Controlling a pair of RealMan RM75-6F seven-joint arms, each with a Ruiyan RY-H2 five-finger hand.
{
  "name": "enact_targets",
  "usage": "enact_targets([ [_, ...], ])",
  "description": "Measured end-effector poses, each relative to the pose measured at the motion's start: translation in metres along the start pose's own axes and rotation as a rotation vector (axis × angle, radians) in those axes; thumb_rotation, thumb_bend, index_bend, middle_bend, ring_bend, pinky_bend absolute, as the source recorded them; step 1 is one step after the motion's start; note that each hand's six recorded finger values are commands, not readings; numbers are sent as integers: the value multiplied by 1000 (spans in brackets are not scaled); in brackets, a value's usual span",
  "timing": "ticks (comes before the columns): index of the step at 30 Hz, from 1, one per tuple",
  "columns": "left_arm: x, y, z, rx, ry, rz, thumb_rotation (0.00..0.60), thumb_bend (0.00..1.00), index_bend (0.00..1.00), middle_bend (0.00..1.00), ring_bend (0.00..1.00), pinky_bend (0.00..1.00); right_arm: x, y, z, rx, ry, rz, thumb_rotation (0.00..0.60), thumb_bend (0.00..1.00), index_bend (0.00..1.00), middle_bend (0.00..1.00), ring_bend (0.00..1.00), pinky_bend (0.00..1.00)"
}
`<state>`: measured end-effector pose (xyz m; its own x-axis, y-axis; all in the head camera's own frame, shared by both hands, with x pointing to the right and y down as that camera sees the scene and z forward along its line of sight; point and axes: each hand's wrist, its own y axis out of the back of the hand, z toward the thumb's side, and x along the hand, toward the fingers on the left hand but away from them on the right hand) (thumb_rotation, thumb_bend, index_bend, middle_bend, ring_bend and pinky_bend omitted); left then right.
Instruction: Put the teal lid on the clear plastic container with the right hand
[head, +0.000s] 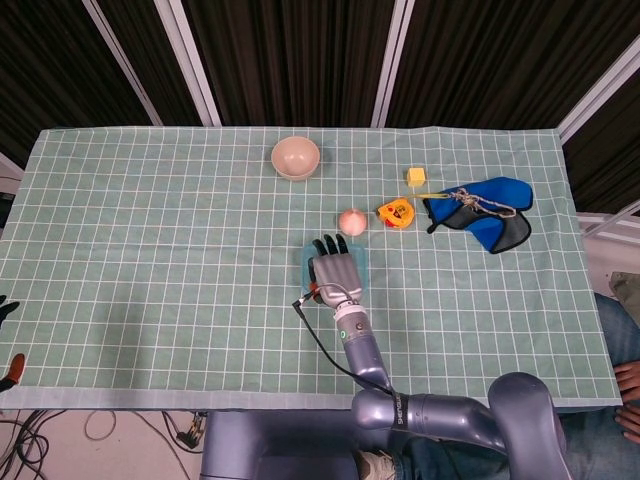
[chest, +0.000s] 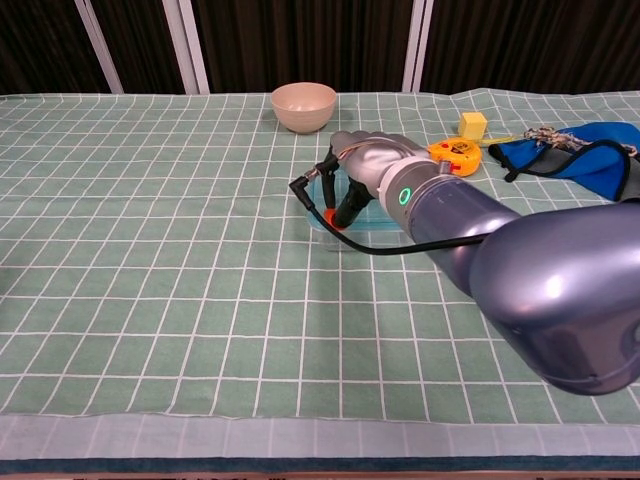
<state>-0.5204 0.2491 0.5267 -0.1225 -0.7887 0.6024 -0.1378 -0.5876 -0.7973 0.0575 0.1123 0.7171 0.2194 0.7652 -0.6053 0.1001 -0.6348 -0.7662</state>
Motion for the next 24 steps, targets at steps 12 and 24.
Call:
enact_targets([
  [12, 0, 0, 0, -1, 1, -1, 600, 460, 92, 0, 0, 0, -2, -7, -5, 9, -14, 16, 600, 532, 646, 177, 58, 0],
  [24, 0, 0, -1, -4, 2, -1, 600, 460, 92, 0, 0, 0, -6, 14, -2, -33, -9, -34, 600, 532, 647, 167, 54, 0],
])
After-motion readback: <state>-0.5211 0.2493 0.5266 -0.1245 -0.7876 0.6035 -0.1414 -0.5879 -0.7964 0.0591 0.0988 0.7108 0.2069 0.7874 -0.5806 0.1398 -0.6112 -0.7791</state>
